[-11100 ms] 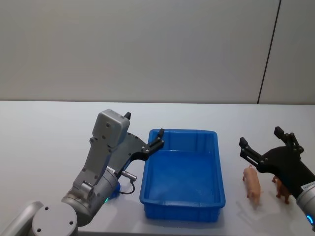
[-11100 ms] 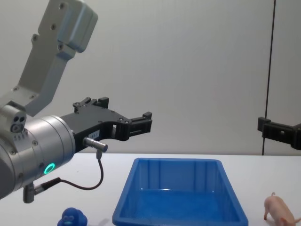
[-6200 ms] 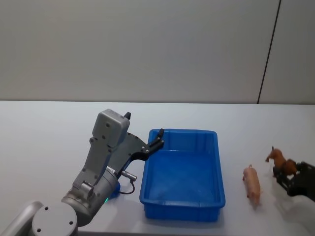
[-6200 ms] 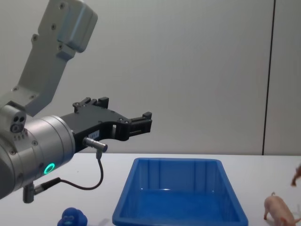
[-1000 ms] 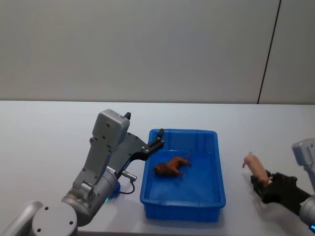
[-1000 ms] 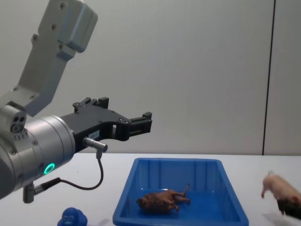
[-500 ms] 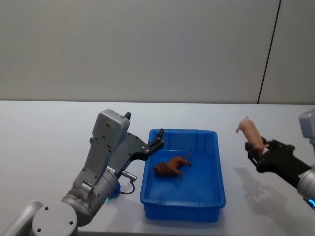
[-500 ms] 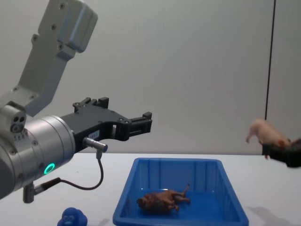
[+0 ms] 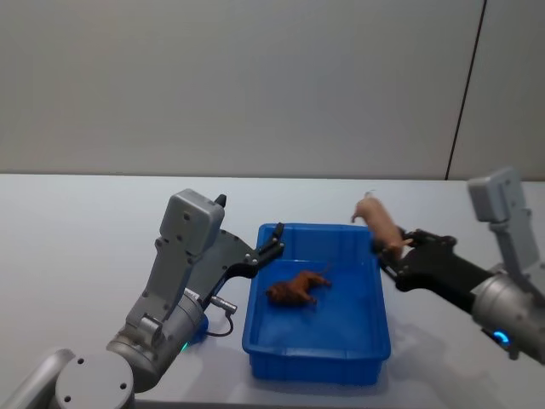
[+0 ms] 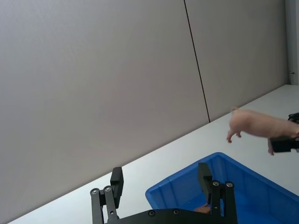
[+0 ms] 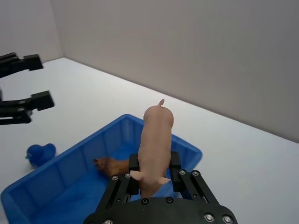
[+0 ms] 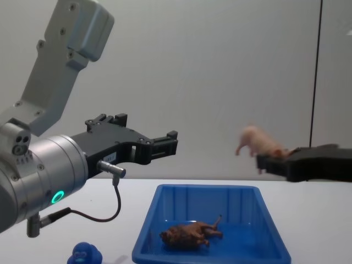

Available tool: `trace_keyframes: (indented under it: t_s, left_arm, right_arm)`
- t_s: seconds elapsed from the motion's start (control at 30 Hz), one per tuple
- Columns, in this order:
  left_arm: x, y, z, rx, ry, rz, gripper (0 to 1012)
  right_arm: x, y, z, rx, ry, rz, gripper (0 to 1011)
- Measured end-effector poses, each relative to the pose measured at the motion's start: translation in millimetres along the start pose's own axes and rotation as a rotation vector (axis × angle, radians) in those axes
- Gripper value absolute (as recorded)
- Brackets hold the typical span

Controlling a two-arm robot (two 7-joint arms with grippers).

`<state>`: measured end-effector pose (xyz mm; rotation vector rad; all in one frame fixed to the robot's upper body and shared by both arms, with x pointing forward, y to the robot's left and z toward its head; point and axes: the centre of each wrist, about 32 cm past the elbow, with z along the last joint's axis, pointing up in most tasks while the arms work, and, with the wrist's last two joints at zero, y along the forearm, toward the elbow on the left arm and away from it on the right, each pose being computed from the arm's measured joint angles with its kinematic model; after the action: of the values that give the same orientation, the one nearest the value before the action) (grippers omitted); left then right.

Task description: Pick up the two dolls from the table and place them into the box.

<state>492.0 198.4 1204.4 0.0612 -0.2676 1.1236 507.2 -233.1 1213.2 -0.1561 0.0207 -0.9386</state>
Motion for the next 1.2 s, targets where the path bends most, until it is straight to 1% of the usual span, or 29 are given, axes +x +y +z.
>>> trace_keyframes:
  t_s: [0.17, 0.23, 0.3, 0.43, 0.5, 0.53, 0.6, 0.63, 0.7, 0.77, 0.83, 0.87, 0.97, 1.0, 1.03, 1.1, 1.13, 1.2]
  left_arm:
    - [0.0, 0.0, 0.0, 0.0, 0.0, 0.0, 1002]
    - [0.0, 0.0, 0.0, 0.0, 0.0, 0.0, 1002]
    - [0.0, 0.0, 0.0, 0.0, 0.0, 0.0, 1002]
    - [0.0, 0.0, 0.0, 0.0, 0.0, 0.0, 1002]
    - [0.0, 0.0, 0.0, 0.0, 0.0, 0.0, 1002]
    - [0.0, 0.0, 0.0, 0.0, 0.0, 0.0, 1002]
    - [0.0, 0.0, 0.0, 0.0, 0.0, 0.0, 1002]
    - [0.0, 0.0, 0.0, 0.0, 0.0, 0.0, 1002]
    - [0.0, 0.0, 0.0, 0.0, 0.0, 0.0, 1002]
    - [0.0, 0.0, 0.0, 0.0, 0.0, 0.0, 1002]
    - [0.0, 0.0, 0.0, 0.0, 0.0, 0.0, 1002]
    - [0.0, 0.0, 0.0, 0.0, 0.0, 0.0, 1002]
    - [0.0, 0.0, 0.0, 0.0, 0.0, 0.0, 1002]
    - [0.0, 0.0, 0.0, 0.0, 0.0, 0.0, 1002]
    - [0.0, 0.0, 0.0, 0.0, 0.0, 0.0, 1002]
    - [0.0, 0.0, 0.0, 0.0, 0.0, 0.0, 1002]
    - [0.0, 0.0, 0.0, 0.0, 0.0, 0.0, 1002]
    - [0.0, 0.0, 0.0, 0.0, 0.0, 0.0, 1002]
  right_arm:
    - [-9.1, 10.8, -0.3, -0.028, -0.007, 0.046, 362]
    - [-10.2, 12.0, -0.5, -0.032, -0.008, 0.051, 363]
    - [-15.0, 17.0, -1.7, -0.047, -0.014, 0.07, 363]
    - [-19.7, 21.9, -3.4, -0.06, -0.019, 0.086, 367]
    - [-21.2, 23.5, -4.0, -0.066, -0.021, 0.09, 405]
    - [-22.7, 25.1, -4.8, -0.07, -0.022, 0.093, 459]
    - [-23.5, 26.2, -5.3, -0.074, -0.023, 0.094, 518]
    - [-24.2, 27.1, -5.8, -0.076, -0.023, 0.096, 567]
    - [-24.6, 27.8, -6.3, -0.077, -0.022, 0.096, 601]
    - [-24.7, 28.2, -6.7, -0.078, -0.021, 0.094, 687]
    - [-24.6, 28.3, -6.9, -0.076, -0.018, 0.092, 746]
    - [-24.1, 28.0, -6.9, -0.072, -0.013, 0.09, 746]
    - [-21.6, 26.5, -6.8, -0.062, 0.001, 0.083, 875]
    - [-20.0, 25.1, -6.5, -0.054, 0.009, 0.079, 875]
    - [-18.9, 24.2, -6.5, -0.051, 0.013, 0.076, 909]
    - [-16.5, 21.9, -6.5, -0.043, 0.021, 0.071, 940]
    - [-14.7, 20.3, -6.4, -0.039, 0.024, 0.066, 985]
    - [-10.6, 16.6, -6.5, -0.029, 0.032, 0.057, 1001]
